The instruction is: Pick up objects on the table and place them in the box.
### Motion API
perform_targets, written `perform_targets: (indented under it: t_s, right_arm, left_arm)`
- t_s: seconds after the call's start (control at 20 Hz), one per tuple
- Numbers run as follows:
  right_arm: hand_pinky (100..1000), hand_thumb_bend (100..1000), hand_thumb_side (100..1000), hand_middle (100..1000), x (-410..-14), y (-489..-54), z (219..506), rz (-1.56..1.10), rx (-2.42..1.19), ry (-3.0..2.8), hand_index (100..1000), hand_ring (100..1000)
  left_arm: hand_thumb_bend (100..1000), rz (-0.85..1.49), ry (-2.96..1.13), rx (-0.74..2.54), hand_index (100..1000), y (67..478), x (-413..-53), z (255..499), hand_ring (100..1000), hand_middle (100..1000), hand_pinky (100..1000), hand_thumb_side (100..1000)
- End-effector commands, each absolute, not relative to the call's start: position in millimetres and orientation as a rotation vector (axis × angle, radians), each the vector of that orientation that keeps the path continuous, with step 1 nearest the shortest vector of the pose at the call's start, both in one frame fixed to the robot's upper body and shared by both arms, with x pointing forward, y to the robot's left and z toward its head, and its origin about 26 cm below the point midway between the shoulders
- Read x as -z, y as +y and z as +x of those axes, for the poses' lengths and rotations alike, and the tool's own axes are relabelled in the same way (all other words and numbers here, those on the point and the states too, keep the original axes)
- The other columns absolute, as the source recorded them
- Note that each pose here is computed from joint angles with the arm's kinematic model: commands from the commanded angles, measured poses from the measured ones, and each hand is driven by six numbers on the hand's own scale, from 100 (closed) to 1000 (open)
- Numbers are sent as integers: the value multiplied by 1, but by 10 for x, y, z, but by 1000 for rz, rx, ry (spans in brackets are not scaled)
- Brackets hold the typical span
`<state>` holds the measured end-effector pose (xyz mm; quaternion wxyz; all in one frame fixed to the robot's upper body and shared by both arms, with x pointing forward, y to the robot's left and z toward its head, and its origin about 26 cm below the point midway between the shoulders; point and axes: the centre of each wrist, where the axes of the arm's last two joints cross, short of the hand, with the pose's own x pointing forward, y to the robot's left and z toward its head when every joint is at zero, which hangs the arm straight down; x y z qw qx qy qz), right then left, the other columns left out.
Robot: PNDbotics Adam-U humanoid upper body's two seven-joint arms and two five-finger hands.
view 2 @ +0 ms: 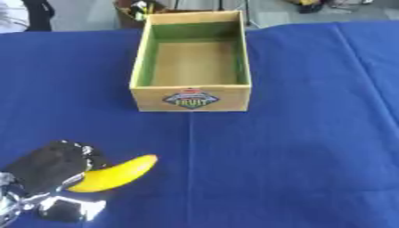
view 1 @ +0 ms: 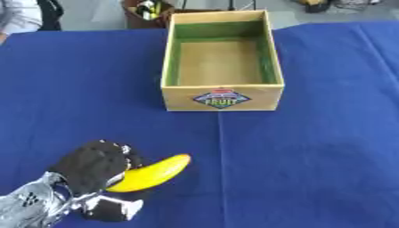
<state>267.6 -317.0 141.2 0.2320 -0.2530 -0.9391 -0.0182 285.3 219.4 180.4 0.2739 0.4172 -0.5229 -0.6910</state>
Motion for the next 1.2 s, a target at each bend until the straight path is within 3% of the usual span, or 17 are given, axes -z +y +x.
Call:
perform_targets:
  t_s: [0.05,1.2]
  right_arm:
    - [705,100,838,536,-1473,-3171,2663,-692,47,-2599,719,624]
    - [705,100,828,537,-1462,-3197,2647,-706,48,-2590,717,625]
  left_arm:
    - [100,1167,-1435,1839,625,2231,-1913,2859,436,429,321,566]
    - [100,1347,-1557,1848,580,2411,-2303,2938,404,389,279,547]
